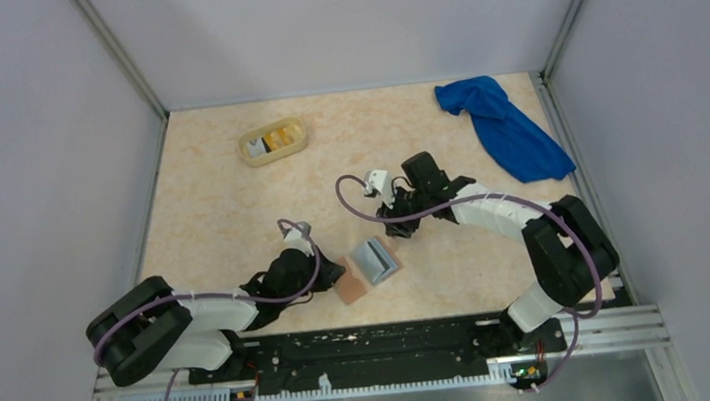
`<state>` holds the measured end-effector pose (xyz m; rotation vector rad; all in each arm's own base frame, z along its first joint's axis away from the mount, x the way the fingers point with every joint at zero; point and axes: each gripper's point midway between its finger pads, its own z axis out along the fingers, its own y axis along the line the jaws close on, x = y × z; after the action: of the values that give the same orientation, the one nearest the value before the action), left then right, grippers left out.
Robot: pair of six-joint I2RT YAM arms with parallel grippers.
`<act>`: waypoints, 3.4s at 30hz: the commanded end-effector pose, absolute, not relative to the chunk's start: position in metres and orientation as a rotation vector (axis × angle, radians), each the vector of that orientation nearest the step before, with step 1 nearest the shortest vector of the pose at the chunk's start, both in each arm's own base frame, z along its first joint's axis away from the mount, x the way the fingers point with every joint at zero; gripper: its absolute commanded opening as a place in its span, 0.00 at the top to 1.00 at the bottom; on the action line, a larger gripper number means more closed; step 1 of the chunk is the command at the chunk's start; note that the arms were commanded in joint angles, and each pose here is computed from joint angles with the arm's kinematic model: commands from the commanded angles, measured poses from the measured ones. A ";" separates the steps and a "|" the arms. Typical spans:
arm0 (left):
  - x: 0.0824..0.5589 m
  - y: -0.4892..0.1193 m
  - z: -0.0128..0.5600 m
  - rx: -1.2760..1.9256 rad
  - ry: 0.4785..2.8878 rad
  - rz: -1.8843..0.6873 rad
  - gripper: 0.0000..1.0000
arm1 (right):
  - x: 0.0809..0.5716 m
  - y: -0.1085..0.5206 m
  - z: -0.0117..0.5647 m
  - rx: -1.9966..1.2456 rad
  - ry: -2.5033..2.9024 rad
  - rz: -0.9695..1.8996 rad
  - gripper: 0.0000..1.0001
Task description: Put the credit cards into the card holder
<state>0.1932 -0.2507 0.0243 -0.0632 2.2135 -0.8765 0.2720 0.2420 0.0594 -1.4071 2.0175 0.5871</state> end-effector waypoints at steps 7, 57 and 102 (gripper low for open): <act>0.191 -0.254 0.017 0.035 2.240 -0.855 0.96 | 0.223 0.279 0.108 -1.518 1.785 1.029 0.59; 0.185 -0.259 0.039 -0.059 2.145 -1.029 0.68 | 0.175 0.321 0.080 -1.419 2.149 1.496 0.53; 0.188 -0.249 0.038 -0.040 2.235 -0.879 0.73 | 0.244 0.249 0.051 -1.502 2.344 0.712 0.52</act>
<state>0.1845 -0.2479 0.0301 -0.0187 2.2676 -0.8621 0.2348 0.2396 0.0339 -1.4788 2.4123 0.6927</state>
